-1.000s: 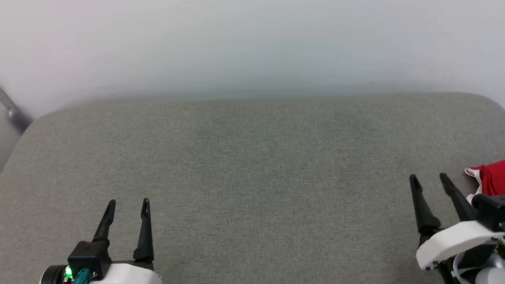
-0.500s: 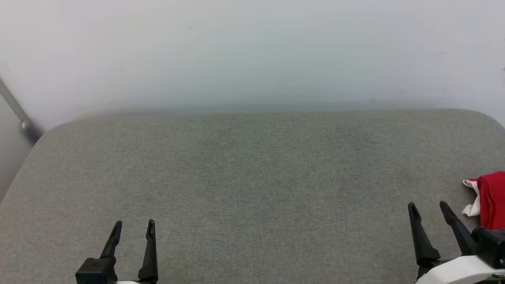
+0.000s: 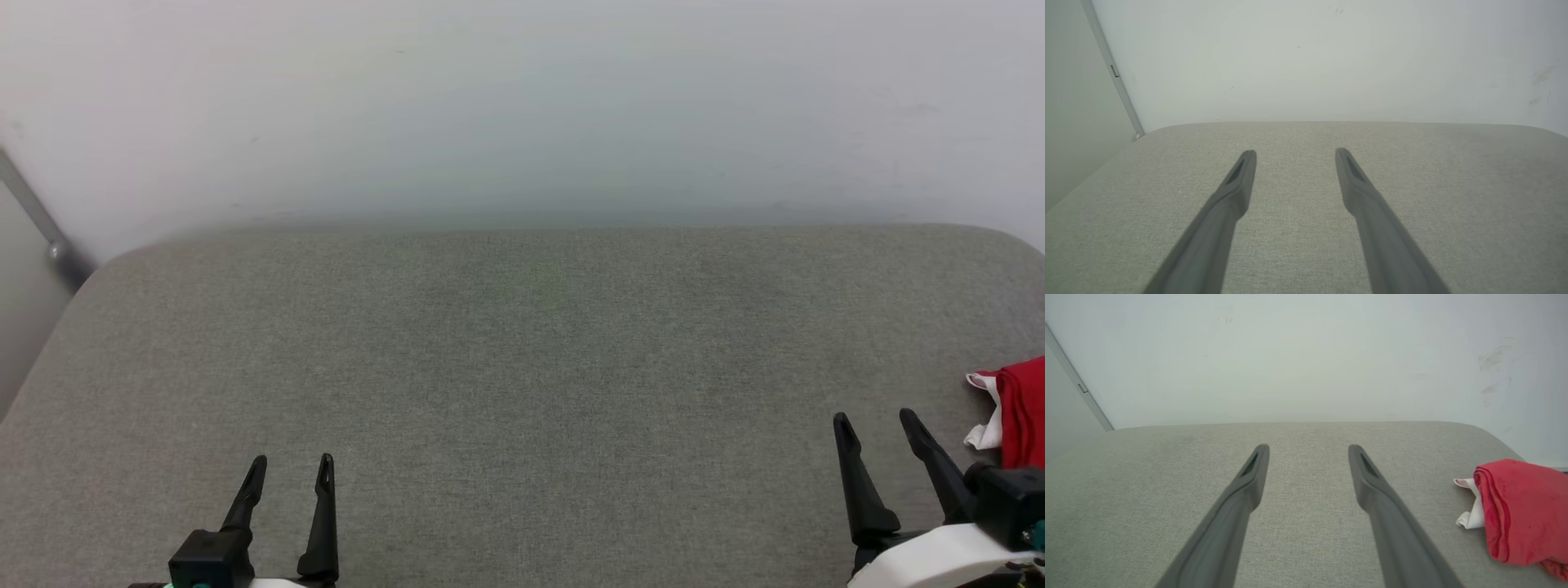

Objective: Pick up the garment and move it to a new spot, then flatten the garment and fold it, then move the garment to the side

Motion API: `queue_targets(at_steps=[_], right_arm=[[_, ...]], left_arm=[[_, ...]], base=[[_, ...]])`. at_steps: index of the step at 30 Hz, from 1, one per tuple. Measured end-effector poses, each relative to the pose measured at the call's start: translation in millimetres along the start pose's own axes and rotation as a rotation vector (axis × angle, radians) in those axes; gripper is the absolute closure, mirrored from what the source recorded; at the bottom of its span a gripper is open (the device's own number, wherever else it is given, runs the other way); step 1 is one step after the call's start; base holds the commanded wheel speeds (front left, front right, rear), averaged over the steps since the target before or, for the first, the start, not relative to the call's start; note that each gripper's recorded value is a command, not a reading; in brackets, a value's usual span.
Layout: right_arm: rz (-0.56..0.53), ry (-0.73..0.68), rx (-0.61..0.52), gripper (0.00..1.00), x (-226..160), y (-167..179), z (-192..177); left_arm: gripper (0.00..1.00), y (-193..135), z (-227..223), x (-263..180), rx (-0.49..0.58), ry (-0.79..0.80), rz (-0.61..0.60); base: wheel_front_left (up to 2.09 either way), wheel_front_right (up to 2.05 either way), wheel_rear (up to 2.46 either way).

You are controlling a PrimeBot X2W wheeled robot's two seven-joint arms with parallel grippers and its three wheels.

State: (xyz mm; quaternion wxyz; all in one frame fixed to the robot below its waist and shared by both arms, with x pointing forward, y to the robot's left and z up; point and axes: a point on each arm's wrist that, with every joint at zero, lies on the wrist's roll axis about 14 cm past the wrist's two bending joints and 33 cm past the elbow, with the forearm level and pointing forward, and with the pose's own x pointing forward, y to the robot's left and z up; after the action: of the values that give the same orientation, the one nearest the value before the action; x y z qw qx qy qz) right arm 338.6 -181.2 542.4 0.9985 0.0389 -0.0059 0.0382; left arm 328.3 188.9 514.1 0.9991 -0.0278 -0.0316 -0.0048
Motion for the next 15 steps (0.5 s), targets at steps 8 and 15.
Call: queue_targets(at_steps=[8, 15], right_arm=[[0.027, 0.014, -0.006, 0.00, 3, 9, -4], [0.021, 0.078, 0.011, 1.00, -1, 7, -25]], left_arm=[[0.00, 3, 2, 5, -0.003, -0.010, 0.005], [1.00, 0, -20, -4, -0.024, 0.062, 0.010]], base=[[0.00, 0.00, 0.00], [0.00, 0.00, 0.00]])
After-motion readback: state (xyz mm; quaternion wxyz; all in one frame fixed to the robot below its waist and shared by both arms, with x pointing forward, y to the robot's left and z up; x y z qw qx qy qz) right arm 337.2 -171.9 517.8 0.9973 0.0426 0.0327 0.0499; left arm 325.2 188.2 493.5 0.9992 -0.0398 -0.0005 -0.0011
